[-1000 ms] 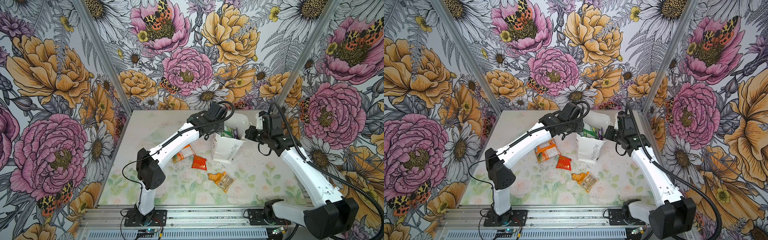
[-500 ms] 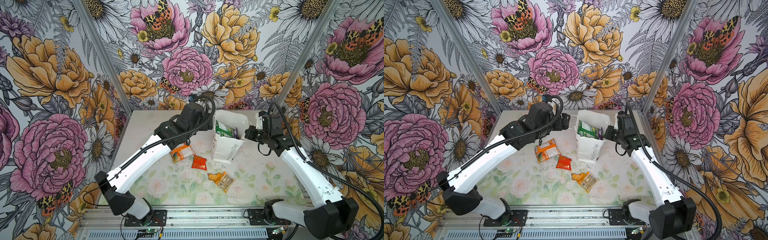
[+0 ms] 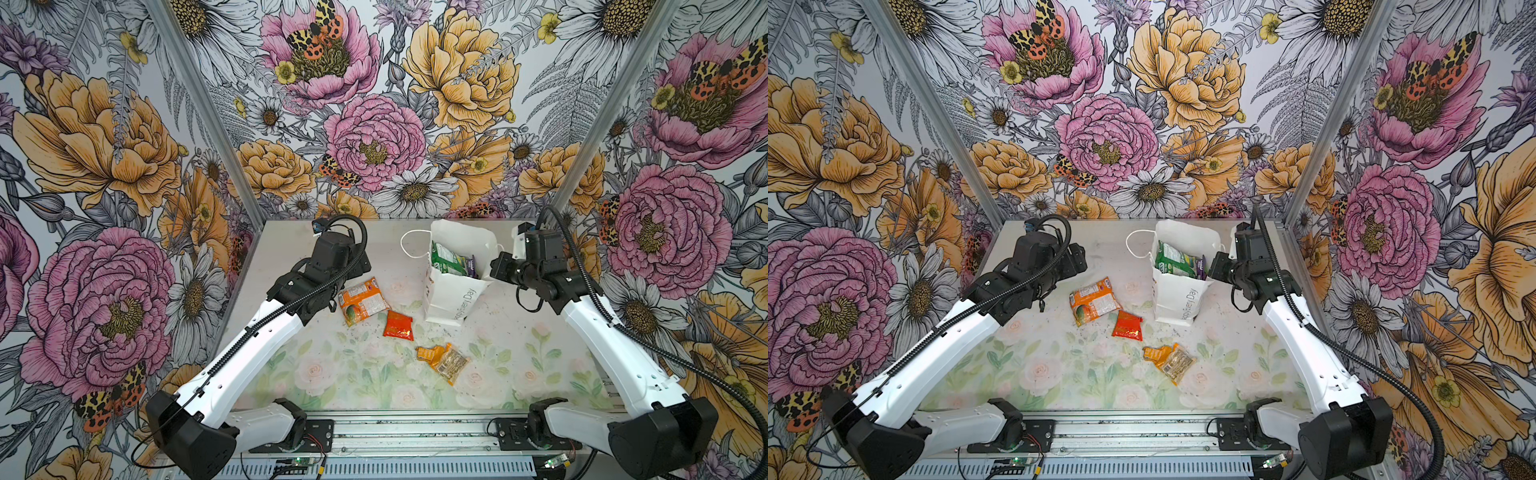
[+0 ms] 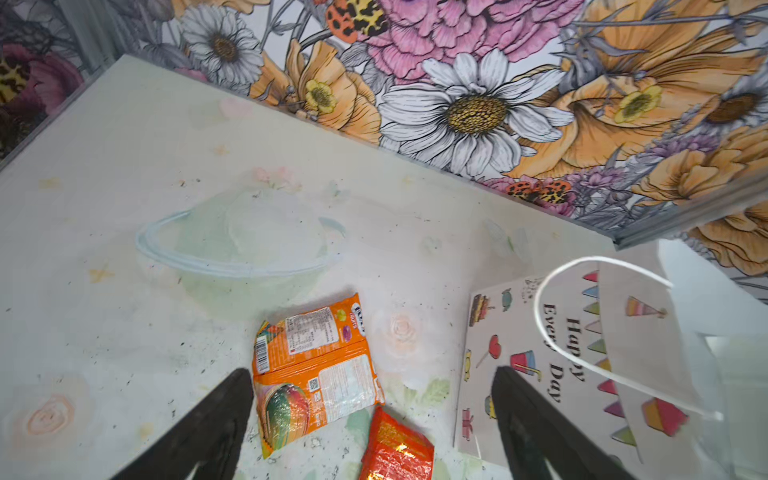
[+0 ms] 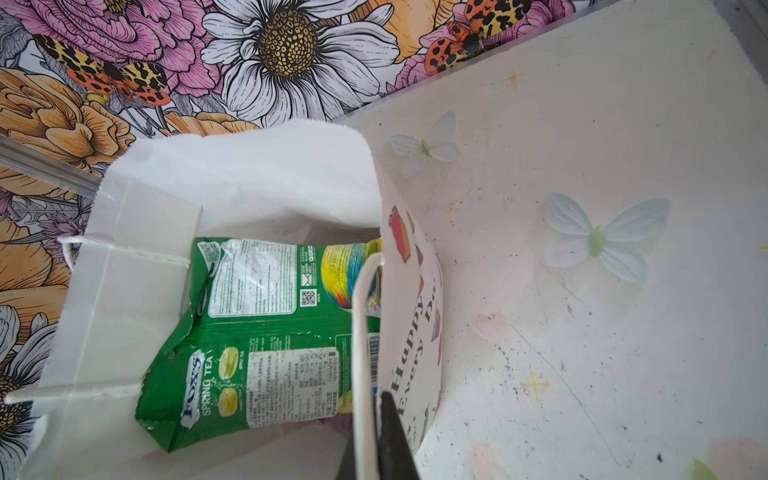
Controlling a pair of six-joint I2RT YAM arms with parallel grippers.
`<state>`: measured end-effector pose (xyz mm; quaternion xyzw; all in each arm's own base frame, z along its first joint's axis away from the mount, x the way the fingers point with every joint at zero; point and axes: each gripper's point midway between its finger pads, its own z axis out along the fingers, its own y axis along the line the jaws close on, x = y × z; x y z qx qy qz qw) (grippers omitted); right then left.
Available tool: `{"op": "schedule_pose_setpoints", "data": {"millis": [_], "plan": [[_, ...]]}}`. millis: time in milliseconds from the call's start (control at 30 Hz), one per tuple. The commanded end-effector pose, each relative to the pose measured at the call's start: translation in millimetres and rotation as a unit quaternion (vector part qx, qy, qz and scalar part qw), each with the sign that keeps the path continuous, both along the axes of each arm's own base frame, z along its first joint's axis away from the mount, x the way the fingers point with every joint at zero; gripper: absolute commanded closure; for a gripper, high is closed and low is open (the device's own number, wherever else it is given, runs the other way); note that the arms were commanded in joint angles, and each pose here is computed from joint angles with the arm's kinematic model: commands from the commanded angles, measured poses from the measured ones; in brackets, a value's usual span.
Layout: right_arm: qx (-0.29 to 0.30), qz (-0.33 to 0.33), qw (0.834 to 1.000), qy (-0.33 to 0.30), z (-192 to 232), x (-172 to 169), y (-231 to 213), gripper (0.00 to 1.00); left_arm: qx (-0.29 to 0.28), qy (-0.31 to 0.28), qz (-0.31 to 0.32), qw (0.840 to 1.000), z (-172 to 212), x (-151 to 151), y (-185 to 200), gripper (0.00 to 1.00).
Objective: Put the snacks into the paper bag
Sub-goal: 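Raise the left gripper and move it toward the orange Fox's Fruits pack, then lower the left gripper and pinch the edge of the orange Fox's Fruits pack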
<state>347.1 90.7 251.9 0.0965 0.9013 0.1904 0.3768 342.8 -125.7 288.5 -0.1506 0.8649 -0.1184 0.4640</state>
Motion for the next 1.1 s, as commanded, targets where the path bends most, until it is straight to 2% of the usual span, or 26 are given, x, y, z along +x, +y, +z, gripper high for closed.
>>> {"op": "schedule_pose_setpoints", "data": {"millis": [0,100,233,367,533,733,833,933,1067], "plan": [[0.001,-0.006,1.0,-0.016,7,-2,-2,1.0,-0.033,0.05,0.016,0.998,-32,0,9,0.08],[0.002,-0.006,1.0,-0.018,8,-3,-2,1.0,-0.032,0.103,0.007,0.994,-67,4,3,0.08],[0.003,-0.007,1.0,-0.02,10,-4,-3,1.0,-0.037,0.166,-0.036,0.985,-102,12,-22,0.08],[0.003,-0.006,1.0,-0.02,9,-6,-3,1.0,-0.013,0.213,-0.038,0.976,-130,20,-30,0.08],[0.003,-0.006,1.0,-0.017,6,-6,-3,1.0,0.005,0.235,-0.025,0.972,-151,34,-37,0.08],[0.001,-0.005,1.0,-0.016,5,-6,-3,1.0,0.022,0.261,-0.037,0.964,-177,45,-60,0.08],[0.001,-0.005,1.0,-0.016,5,-6,-4,1.0,0.046,0.263,-0.03,0.963,-182,46,-64,0.08],[-0.001,-0.004,1.0,-0.013,2,-7,-4,1.0,0.099,0.279,-0.021,0.955,-205,44,-61,0.07],[0.0,-0.002,1.0,-0.011,1,-6,-3,1.0,0.115,0.311,-0.02,0.943,-229,34,-55,0.07]]}}
